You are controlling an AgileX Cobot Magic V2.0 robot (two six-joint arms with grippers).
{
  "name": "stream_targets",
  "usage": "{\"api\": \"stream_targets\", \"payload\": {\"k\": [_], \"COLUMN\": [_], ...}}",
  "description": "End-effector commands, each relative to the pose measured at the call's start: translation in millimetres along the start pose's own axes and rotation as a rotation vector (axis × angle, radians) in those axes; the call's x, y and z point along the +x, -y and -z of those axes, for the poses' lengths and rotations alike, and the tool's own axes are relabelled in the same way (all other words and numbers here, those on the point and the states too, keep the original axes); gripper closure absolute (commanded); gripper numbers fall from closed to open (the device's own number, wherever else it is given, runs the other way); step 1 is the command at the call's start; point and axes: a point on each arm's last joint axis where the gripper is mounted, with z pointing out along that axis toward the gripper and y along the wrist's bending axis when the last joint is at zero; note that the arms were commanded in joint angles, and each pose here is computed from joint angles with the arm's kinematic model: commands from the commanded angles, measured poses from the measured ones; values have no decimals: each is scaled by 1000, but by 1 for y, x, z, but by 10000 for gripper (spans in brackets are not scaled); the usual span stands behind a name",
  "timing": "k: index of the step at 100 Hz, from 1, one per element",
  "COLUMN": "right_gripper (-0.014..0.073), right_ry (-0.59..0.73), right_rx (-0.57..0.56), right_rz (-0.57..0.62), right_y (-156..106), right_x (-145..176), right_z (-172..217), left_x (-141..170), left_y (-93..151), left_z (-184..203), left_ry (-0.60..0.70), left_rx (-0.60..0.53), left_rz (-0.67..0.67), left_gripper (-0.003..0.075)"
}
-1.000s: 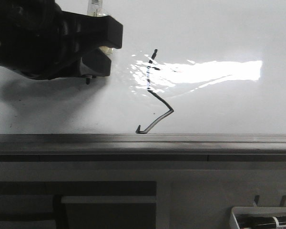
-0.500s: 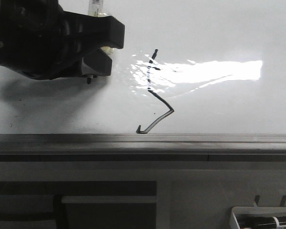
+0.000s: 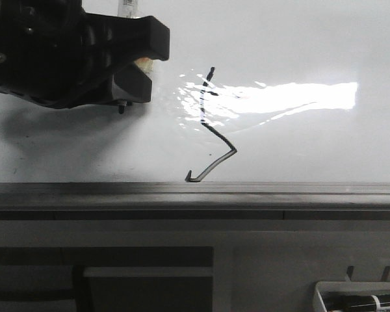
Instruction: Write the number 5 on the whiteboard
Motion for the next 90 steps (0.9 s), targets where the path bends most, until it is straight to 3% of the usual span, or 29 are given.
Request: {"api": "stream_targets", "payload": {"k": [1,32,57,76,90], "right_gripper": [656,656,656,656,656], "right_ry": [82,76,71,72,72], "right_rx": [34,28,22,21,21], "right_rz": [-13,-13,-15,-17,-17], "right_y": [3,2,2,1,1], "right_x": [-13,-12,-12,-12,-12], "right_z": [6,6,6,6,6], "left_x": [-13,-13,-13,-13,-13], "left_y": [-5,-5,-5,-5,-5], "left_z": [0,0,0,0,0], "left_ry": [86,86,84,85,85], "left_rx": [-54,-55,-55,-56,-56], "left_rz": [69,72,75,77,77], "left_gripper": [735,489,454,257,165]}}
